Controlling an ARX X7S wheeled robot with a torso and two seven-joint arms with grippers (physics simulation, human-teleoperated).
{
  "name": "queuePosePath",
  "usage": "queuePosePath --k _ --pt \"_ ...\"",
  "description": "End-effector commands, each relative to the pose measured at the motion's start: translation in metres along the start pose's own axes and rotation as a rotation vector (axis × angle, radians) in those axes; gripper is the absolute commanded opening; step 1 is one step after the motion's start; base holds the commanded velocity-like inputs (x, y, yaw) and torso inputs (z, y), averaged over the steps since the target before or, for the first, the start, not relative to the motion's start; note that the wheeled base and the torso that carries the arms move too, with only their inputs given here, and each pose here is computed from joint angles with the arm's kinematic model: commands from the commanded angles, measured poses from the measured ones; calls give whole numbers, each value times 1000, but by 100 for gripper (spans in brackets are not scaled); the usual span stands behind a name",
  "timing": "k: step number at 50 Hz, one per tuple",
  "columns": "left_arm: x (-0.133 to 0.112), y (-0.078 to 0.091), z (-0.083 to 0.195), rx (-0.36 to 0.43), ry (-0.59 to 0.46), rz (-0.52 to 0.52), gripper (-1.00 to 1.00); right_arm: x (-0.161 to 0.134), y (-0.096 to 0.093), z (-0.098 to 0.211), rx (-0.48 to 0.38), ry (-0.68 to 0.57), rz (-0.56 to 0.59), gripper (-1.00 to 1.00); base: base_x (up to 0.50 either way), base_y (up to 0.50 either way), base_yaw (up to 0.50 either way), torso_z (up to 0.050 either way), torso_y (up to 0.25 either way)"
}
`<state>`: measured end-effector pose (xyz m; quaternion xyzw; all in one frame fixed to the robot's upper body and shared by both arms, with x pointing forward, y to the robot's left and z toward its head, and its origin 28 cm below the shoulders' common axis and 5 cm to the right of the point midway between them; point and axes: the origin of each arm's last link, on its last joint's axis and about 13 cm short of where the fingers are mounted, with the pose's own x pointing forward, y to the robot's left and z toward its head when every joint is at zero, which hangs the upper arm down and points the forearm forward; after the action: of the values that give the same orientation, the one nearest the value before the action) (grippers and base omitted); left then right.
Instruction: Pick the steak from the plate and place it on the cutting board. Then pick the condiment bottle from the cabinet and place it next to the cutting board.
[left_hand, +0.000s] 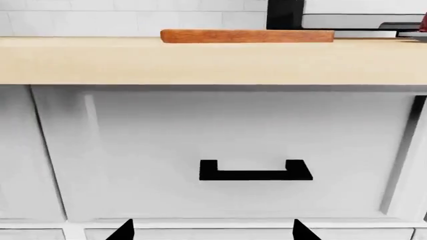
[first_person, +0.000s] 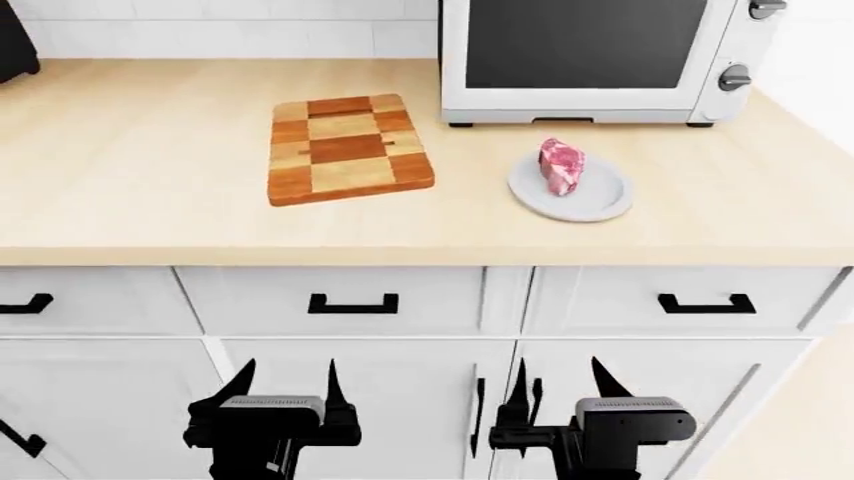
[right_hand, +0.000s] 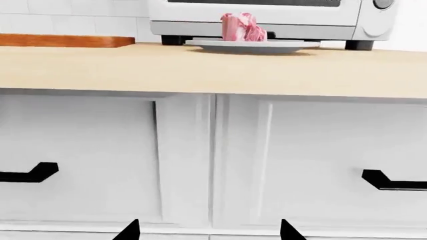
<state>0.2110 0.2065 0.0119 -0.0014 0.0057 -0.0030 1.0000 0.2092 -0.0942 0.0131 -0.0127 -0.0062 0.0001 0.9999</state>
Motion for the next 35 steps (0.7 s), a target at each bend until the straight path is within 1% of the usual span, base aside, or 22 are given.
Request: queuePosePath --k 1,5,7,10,12,15,17,21,26,31,35 --pt "0 -1 0 -7 -3 -3 100 0 -1 0 -5 -4 0 100 0 0 0 0 0" --pt "0 -1 0 12 0 -18 100 1 1 1 -76 -2 7 100 0 0 0 0 0" --pt "0 -2 2 19 11 -47 100 3 2 3 -86 4 8 100 0 0 0 0 0" --pt "-1 1 11 81 76 -155 100 5 0 12 -64 51 1 100 0 0 0 0 0" --pt "3 6 27 105 90 -210 100 7 -5 26 -45 81 10 100 0 0 0 0 0" --pt "12 13 53 142 100 -272 100 11 -10 47 -64 120 57 100 0 0 0 0 0" --pt "15 17 69 177 99 -322 100 14 -14 65 -70 124 72 100 0 0 0 0 0" --pt "19 24 96 218 92 -392 100 19 -20 95 -77 114 99 100 0 0 0 0 0" --pt "23 32 125 257 75 -446 100 22 -25 129 -100 83 135 100 0 0 0 0 0" --pt "25 42 162 283 36 -483 100 21 -34 169 -131 40 167 100 0 0 0 0 0" --pt "23 49 194 296 0 -512 100 19 -43 205 -173 -6 186 100 0 0 0 0 0"
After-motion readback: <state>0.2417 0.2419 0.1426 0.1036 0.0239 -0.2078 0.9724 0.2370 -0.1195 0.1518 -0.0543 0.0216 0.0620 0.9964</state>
